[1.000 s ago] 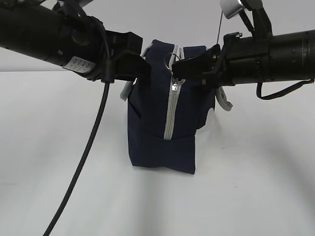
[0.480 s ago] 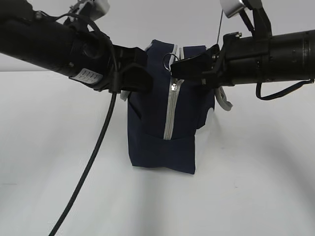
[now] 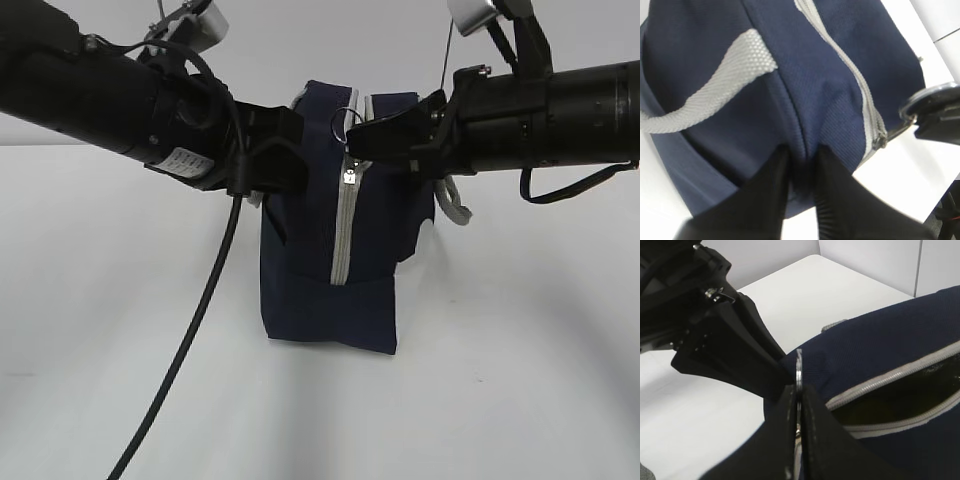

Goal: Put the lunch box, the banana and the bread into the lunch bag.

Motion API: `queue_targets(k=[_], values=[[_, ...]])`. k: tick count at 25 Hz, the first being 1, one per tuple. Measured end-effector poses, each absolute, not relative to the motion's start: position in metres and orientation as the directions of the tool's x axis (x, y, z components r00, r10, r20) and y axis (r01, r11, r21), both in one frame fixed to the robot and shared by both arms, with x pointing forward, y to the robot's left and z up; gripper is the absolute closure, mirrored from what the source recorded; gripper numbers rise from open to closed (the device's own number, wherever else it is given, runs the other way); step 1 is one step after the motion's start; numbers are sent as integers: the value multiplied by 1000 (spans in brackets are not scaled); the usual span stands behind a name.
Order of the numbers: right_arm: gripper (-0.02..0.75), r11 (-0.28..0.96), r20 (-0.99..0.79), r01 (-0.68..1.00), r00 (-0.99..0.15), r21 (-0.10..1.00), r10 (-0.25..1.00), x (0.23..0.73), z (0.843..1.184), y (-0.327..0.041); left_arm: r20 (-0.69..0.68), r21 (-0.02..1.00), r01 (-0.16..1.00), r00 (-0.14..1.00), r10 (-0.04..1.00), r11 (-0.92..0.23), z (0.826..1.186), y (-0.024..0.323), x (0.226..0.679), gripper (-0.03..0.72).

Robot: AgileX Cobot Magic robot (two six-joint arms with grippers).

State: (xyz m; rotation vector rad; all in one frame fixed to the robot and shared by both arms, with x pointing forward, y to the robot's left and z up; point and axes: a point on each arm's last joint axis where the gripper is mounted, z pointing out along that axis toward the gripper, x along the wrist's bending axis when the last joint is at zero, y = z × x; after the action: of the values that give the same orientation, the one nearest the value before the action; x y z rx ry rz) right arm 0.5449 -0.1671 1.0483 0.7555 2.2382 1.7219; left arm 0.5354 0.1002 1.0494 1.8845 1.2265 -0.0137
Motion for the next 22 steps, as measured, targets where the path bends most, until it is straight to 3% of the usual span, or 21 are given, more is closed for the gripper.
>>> queue_targets(k=[4, 9, 15, 22], values=[[738, 181, 136, 264, -844, 947, 519, 545, 1048, -167, -433, 647, 749, 516, 739, -144, 1049, 100, 536, 671], [738, 164, 155, 278, -837, 946, 525, 545, 1049, -167, -438, 638, 754, 520, 734, -153, 1049, 100, 534, 682], [738, 61, 257, 344, -796, 937, 548, 548, 1053, -167, -446, 624, 763, 525, 725, -169, 1048, 99, 532, 682], [738, 52, 244, 338, -768, 940, 592, 555, 1059, -169, -446, 619, 763, 536, 717, -185, 1048, 99, 531, 683]])
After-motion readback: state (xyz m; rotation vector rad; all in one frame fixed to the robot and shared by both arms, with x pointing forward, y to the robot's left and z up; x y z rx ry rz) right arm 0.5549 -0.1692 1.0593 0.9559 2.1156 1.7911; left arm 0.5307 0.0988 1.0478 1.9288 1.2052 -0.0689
